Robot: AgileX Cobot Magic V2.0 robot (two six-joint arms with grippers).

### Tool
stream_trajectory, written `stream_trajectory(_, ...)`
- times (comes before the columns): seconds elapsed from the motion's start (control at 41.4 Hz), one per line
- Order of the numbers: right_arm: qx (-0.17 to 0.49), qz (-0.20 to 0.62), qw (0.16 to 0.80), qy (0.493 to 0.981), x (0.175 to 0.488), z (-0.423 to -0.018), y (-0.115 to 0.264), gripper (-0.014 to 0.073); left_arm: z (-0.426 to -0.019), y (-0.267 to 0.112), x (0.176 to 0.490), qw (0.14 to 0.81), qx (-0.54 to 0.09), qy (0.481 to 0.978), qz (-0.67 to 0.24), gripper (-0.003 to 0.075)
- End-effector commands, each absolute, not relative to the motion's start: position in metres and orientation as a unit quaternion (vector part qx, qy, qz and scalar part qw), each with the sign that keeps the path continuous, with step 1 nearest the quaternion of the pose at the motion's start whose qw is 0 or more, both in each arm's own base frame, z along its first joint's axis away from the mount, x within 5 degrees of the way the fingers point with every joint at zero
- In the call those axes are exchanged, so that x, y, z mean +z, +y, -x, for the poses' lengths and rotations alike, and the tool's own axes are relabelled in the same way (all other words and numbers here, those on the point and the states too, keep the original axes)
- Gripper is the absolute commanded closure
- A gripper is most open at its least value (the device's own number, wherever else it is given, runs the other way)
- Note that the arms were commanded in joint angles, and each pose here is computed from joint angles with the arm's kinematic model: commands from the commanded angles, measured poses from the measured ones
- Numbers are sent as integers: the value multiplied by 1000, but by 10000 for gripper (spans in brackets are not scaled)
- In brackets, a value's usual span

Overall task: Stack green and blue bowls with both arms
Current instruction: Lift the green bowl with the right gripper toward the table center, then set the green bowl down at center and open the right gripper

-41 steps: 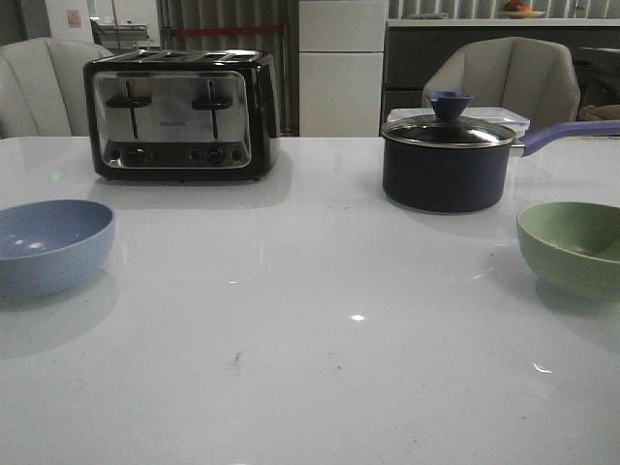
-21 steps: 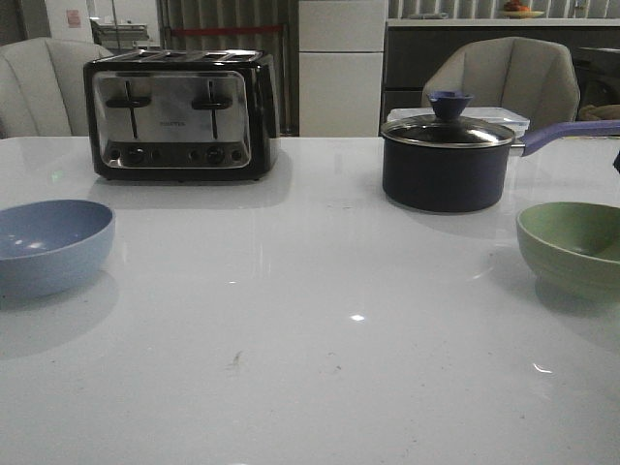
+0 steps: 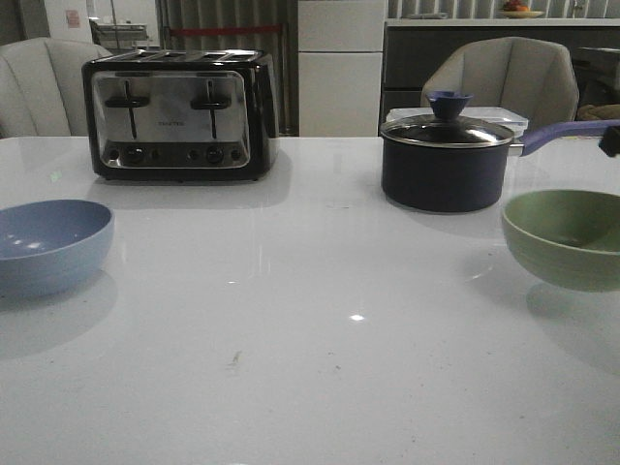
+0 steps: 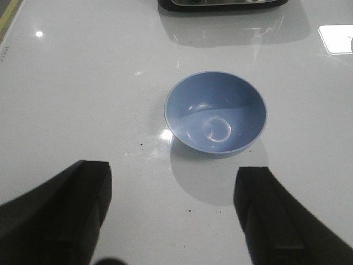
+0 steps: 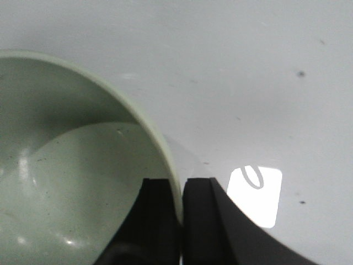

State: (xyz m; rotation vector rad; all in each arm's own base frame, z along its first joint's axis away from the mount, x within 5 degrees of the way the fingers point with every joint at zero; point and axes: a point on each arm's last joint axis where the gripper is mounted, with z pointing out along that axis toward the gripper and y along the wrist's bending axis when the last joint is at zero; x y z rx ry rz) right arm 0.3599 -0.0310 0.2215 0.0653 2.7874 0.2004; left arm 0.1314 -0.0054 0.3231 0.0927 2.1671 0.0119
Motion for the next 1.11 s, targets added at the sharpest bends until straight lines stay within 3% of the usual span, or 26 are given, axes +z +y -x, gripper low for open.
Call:
stream_trajectory(0.0,84,37,247,965,276,-359,8,526,-136,-7,339,513,1,858,-39,193)
stream_trajectory(0.145,105,119,264,952,291,-357,68,526,-136,-7,339,514,1,857,-39,193)
stream_trajectory(0.362,128,206,259,935,284,-344,137,526,-136,-7,339,514,1,857,-39,193)
stream_trajectory(0.604,137,245,218,935,257,-340,172,524,-136,-7,339,514,1,857,-39,193)
stream_trajectory(0.845,138,243,198,940,231,-348,181,515,-136,-7,339,514,1,857,-39,193)
stream_trajectory(0.966,137,242,193,941,227,-350,181,428,-136,-7,339,514,1,857,-39,193)
stream_trajectory(1.086,137,241,197,940,226,-351,182,250,-136,-7,339,514,1,857,-39,193)
